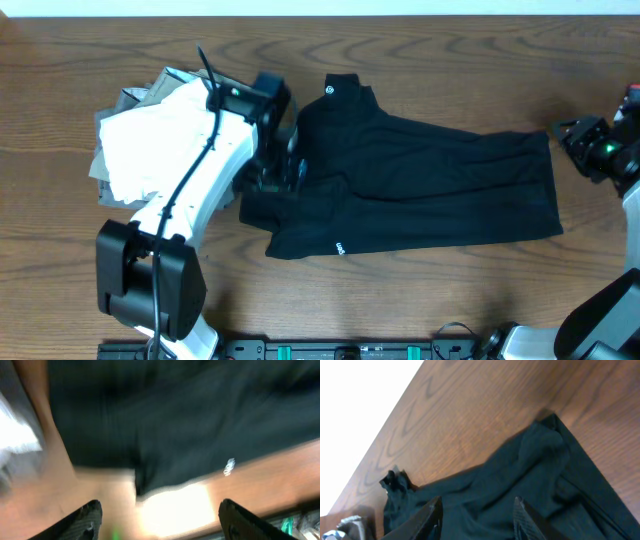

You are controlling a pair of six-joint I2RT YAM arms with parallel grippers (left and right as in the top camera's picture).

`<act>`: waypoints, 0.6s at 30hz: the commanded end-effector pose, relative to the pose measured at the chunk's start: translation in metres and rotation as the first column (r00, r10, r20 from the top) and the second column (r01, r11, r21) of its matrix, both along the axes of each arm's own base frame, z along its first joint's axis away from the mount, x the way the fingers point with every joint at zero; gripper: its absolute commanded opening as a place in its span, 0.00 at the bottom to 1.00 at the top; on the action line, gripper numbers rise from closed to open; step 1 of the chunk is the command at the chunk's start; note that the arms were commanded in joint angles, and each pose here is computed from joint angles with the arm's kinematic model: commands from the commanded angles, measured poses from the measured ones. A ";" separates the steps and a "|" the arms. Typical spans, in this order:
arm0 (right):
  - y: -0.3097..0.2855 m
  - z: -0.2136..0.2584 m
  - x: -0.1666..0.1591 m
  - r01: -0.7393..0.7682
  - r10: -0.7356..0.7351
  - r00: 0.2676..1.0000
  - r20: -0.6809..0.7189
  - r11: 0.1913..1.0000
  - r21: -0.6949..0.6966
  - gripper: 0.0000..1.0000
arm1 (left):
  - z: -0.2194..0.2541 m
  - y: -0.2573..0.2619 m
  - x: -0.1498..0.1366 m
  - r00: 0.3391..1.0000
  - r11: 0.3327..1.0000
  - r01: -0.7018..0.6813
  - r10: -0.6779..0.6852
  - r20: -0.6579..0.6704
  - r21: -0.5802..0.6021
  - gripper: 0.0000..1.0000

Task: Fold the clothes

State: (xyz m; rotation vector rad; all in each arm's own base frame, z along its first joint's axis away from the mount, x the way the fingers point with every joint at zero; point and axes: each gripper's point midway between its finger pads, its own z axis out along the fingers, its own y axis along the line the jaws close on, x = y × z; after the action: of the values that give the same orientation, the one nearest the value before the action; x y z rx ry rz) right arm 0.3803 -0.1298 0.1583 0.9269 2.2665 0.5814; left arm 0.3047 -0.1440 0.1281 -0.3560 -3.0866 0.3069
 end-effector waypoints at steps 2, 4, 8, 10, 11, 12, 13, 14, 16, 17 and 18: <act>0.000 0.016 -0.001 -0.023 0.022 1.000 -0.023 0.998 -0.059 0.44 | 0.031 -0.018 0.058 0.963 0.995 0.081 -0.061 0.262 -0.065 0.78; 0.009 0.016 -0.004 -0.058 0.055 0.997 -0.045 0.997 -0.054 0.44 | 0.028 -0.029 0.079 0.946 0.991 0.092 -0.056 0.318 -0.100 0.78; 0.038 0.009 -0.012 -0.203 0.197 0.976 -0.090 0.977 -0.065 0.46 | 0.000 -0.044 0.115 0.941 0.981 0.090 -0.027 0.337 -0.171 0.77; 0.052 0.006 -0.016 -0.260 0.252 0.961 -0.112 0.963 -0.066 0.47 | -0.016 -0.046 0.136 0.943 0.978 0.074 -0.006 0.332 -0.194 0.77; 0.058 0.005 -0.017 -0.278 0.270 0.955 -0.121 0.959 -0.060 0.47 | -0.023 -0.049 0.147 0.944 0.976 0.073 0.000 0.331 -0.207 0.77; 0.062 0.004 -0.017 -0.287 0.279 0.952 -0.125 0.956 -0.057 0.47 | -0.028 -0.049 0.157 0.944 0.974 0.069 0.007 0.331 -0.217 0.77; 0.066 0.004 -0.018 -0.298 0.289 0.949 -0.130 0.953 -0.053 0.47 | -0.034 -0.050 0.170 0.943 0.973 0.065 0.013 0.334 -0.222 0.77; 0.070 0.003 -0.018 -0.307 0.298 0.945 -0.135 0.951 -0.049 0.47 | -0.039 -0.051 0.183 0.939 0.972 0.063 0.018 0.342 -0.225 0.77; 0.078 0.002 -0.020 -0.324 0.316 0.938 -0.146 0.945 -0.039 0.47 | -0.046 -0.055 0.205 0.930 0.971 0.071 0.018 0.367 -0.227 0.77; 0.082 0.001 -0.021 -0.332 0.324 0.934 -0.153 0.943 -0.033 0.46 | -0.049 -0.058 0.216 0.922 0.971 0.088 0.006 0.388 -0.223 0.77; 0.086 0.000 -0.023 -0.341 0.332 0.929 -0.162 0.940 -0.025 0.45 | -0.053 -0.060 0.226 0.912 0.970 0.104 -0.006 0.410 -0.218 0.77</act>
State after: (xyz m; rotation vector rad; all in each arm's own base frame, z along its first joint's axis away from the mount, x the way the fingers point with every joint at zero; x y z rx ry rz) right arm 0.3547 -0.0528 0.1497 0.6520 2.5909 0.6090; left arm 0.5046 -0.1956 0.0605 -0.4775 -3.3869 0.6316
